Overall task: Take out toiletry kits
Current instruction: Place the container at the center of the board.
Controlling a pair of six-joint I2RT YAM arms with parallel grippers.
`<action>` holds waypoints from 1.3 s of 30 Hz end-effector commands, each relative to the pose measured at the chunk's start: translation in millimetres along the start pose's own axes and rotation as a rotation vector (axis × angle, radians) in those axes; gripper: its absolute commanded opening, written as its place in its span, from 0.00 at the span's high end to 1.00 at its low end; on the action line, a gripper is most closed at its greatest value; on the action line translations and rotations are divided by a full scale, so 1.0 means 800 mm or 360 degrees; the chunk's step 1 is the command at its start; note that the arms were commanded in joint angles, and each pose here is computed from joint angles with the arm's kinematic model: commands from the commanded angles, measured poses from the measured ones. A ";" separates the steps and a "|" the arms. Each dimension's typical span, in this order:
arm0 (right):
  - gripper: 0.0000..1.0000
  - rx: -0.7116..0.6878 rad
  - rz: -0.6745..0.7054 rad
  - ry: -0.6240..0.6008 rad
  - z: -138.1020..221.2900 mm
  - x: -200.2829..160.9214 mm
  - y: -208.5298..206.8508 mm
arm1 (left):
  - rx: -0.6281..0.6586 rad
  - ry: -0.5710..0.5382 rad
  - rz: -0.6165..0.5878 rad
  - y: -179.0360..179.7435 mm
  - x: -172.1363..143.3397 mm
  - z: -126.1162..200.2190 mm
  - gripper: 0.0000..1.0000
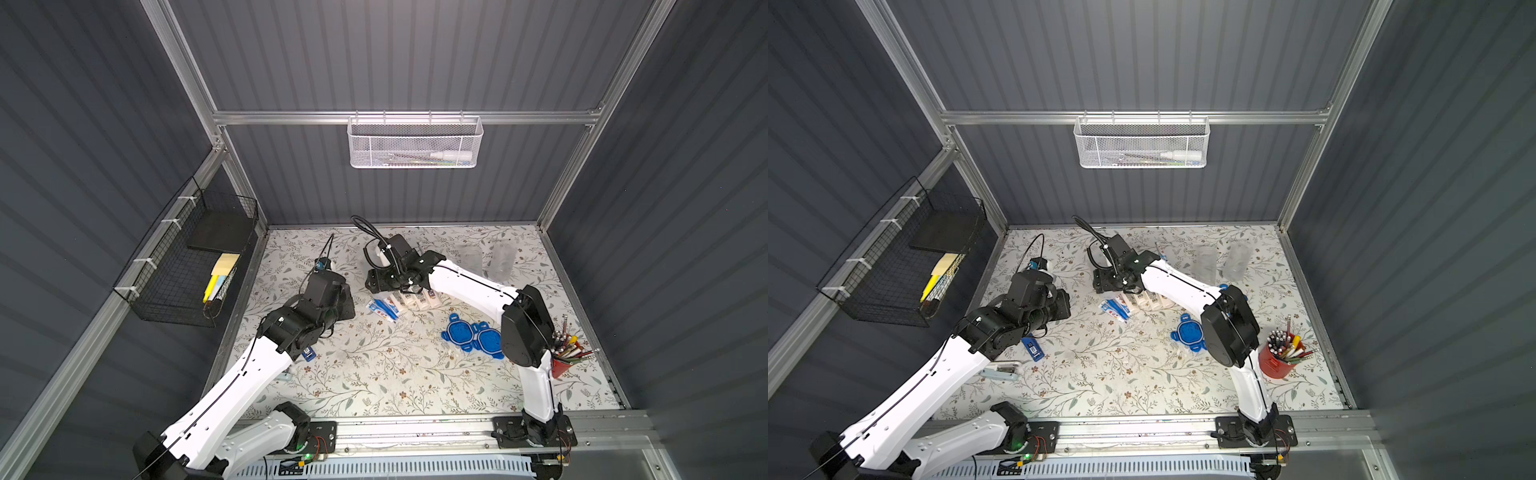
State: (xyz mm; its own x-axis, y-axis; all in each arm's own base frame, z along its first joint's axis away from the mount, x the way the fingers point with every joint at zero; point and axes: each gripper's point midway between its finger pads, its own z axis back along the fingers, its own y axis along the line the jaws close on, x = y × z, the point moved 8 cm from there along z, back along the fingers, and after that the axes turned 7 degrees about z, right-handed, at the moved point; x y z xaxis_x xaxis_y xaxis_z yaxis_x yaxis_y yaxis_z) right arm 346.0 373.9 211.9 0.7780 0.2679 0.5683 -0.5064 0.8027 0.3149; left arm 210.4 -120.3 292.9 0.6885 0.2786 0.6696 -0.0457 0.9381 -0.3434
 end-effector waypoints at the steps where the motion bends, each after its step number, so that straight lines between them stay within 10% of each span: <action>1: 0.90 0.0002 -0.0010 -0.0094 -0.010 0.016 0.013 | 0.0050 -0.0010 0.0030 0.010 -0.002 0.004 0.81; 39: 0.81 -0.0201 0.0166 -0.0590 -0.165 0.033 0.070 | 0.0197 -0.0047 0.0137 0.063 -0.034 0.051 0.78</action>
State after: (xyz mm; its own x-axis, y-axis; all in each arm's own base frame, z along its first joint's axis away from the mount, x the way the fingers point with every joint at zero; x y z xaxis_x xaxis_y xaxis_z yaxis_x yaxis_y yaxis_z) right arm 384.2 494.0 143.3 0.5451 0.1696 0.8210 -0.5302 0.8283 0.1809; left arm 163.6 -78.3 289.3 0.6550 0.3563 0.6664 -0.1567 0.9267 -0.3415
